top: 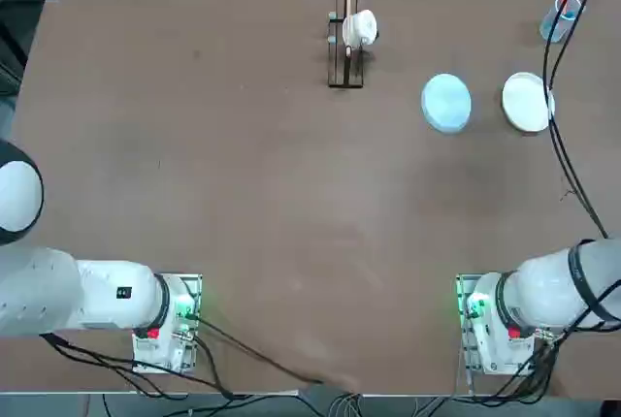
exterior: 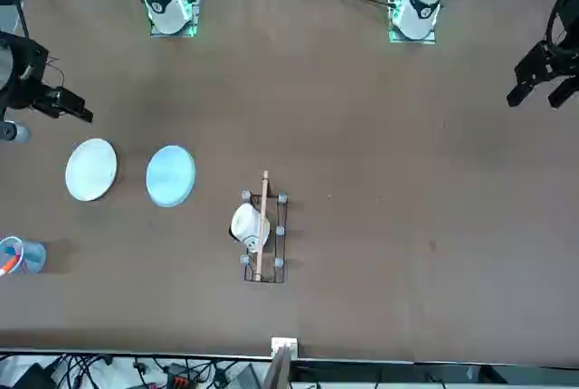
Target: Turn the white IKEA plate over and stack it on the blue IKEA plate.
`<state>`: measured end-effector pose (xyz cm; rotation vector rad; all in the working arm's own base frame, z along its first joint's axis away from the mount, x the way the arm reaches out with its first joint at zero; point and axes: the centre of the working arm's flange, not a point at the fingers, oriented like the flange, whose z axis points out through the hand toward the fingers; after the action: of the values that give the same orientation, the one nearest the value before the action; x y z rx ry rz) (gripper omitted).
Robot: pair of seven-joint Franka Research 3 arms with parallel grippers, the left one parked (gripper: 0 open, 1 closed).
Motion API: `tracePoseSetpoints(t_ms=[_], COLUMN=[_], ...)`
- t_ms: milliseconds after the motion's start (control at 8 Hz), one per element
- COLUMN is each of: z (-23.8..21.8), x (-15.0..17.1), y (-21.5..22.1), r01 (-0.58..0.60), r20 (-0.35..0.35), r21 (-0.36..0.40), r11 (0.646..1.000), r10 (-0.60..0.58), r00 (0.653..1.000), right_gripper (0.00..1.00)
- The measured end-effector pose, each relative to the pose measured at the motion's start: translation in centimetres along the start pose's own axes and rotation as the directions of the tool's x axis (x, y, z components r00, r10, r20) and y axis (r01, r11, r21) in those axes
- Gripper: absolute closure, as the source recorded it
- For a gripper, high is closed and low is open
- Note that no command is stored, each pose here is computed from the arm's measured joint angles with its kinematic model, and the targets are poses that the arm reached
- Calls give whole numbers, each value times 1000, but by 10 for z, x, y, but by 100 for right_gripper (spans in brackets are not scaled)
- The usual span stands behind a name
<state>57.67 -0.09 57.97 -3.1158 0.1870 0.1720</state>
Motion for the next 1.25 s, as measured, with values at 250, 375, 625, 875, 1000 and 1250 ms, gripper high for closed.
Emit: tracePoseSetpoints(t_ms=[250, 375, 625, 875, 1000, 1250], z=[0, 1, 25, 83, 123, 205], x=[0, 1, 11, 29, 34, 28], y=[1, 0, 4, 30, 49, 80], r01=[0, 0, -3, 0, -1, 3], r20=[-1, 2, 42, 54, 46, 18], r21=[-5, -6, -25, -43, -39, -31], r11=[1000, 1000, 1000, 999, 999, 1000], r10=[0, 0, 4, 2, 3, -3], r00=[1000, 1000, 999, 999, 999, 1000], right_gripper=[0, 0, 0, 0, 0, 0])
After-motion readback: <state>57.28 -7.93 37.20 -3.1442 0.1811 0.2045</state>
